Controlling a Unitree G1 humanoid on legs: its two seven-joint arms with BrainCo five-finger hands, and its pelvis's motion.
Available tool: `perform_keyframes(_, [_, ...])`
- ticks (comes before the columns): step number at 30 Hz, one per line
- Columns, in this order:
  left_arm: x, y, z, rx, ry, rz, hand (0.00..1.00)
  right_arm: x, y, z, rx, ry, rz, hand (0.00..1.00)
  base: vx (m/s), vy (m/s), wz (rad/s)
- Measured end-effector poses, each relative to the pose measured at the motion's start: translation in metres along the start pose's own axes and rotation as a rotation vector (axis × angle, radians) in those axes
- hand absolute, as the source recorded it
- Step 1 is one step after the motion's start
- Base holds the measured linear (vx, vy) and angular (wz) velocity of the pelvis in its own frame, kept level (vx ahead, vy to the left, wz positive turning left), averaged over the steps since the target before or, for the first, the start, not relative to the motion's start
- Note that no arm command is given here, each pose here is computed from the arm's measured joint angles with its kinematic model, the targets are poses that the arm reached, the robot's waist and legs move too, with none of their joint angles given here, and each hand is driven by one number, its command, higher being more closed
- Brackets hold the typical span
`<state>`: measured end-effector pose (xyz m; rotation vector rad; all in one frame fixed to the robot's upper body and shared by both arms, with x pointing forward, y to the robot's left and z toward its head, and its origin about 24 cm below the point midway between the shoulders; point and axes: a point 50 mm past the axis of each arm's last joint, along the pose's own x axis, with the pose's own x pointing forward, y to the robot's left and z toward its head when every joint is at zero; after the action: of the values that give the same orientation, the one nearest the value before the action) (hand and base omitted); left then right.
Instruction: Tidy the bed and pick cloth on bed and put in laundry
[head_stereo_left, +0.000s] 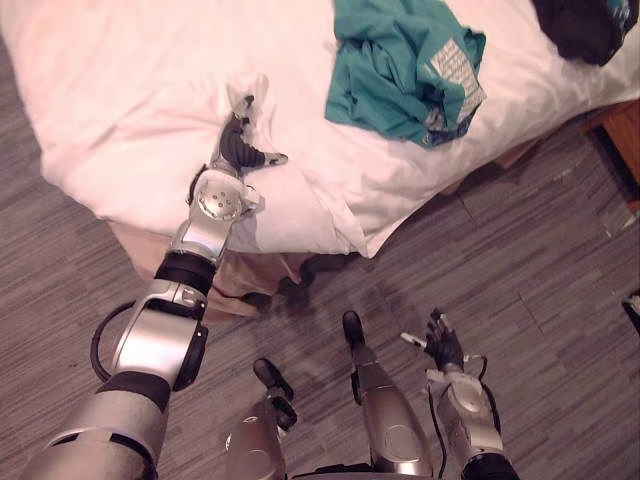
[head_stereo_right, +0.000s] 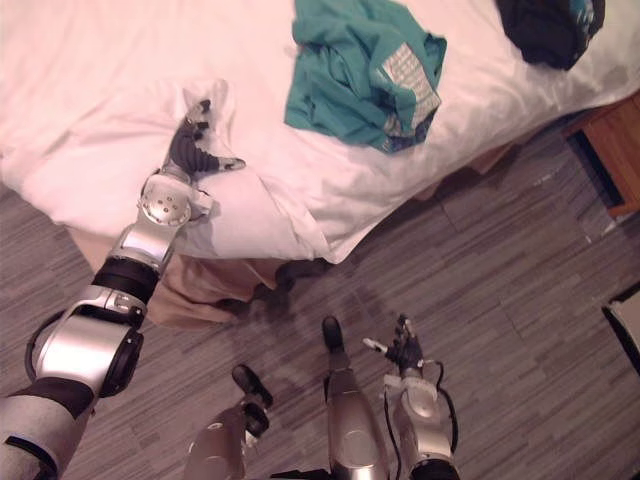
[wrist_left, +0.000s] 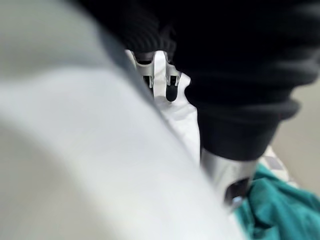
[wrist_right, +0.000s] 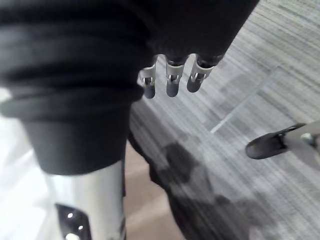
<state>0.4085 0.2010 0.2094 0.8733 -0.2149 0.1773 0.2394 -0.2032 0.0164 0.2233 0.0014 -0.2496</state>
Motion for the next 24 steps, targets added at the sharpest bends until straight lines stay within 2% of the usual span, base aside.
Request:
perform_keyframes(3, [-0.006, 0.001, -0.022, 0.037, 0.101, 0.006, 1.0, 0.005, -0.016, 0.048, -0.02, -0.195, -0.05, 0.0, -0.03, -0.043, 0.03])
perform_keyframes(7, [-0.04, -0.009, -0.083, -0.041, 0.299, 0.039, 1.0, -0.006, -0.049, 0.137, -0.155, -0.548, -0.166, 0.0, 0.0, -0.034, 0.19])
perform_keyframes(11, [-0.083, -0.018, -0.136, -0.116, 0.452, 0.076, 1.0, 0.004, -0.039, 0.162, -0.313, -0.606, -0.13, 0.0, 0.02, -0.034, 0.36])
perform_keyframes(12, [-0.111, -0.03, -0.159, -0.145, 0.522, 0.048, 1.0, 0.013, -0.026, 0.166, -0.402, -0.603, -0.09, 0.0, 0.03, -0.019, 0.45])
perform_keyframes(13, [-0.136, -0.043, -0.176, -0.185, 0.588, 0.024, 0.0, 0.02, -0.012, 0.17, -0.468, -0.603, -0.035, 0.0, 0.04, -0.019, 0.46])
perform_keyframes(14, [-0.15, -0.051, -0.183, -0.203, 0.623, 0.007, 0.0, 0.023, -0.005, 0.171, -0.501, -0.597, 0.001, 0.0, 0.07, -0.014, 0.44])
perform_keyframes(15, [-0.181, -0.067, -0.199, -0.233, 0.72, -0.022, 0.0, 0.031, 0.008, 0.171, -0.558, -0.575, 0.077, 0.0, 0.04, -0.004, 0.38])
perform_keyframes(16, [-0.196, -0.072, -0.206, -0.239, 0.767, -0.027, 0.0, 0.035, 0.014, 0.168, -0.576, -0.554, 0.117, 1.0, 0.03, -0.019, 0.55])
perform_keyframes(18, [-0.263, -0.074, -0.239, -0.247, 0.98, -0.013, 0.0, 0.056, 0.032, 0.155, -0.673, -0.438, 0.261, 1.0, 0.0, -0.04, 0.65])
perform_keyframes(21, [-0.329, -0.067, -0.262, -0.245, 1.183, 0.037, 0.0, 0.077, 0.051, 0.147, -0.756, -0.341, 0.389, 1.0, -0.05, -0.019, 0.56])
perform_keyframes(24, [-0.372, -0.071, -0.268, -0.292, 1.311, 0.06, 0.0, 0.102, 0.07, 0.142, -0.746, -0.258, 0.458, 1.0, -0.11, 0.025, 0.65])
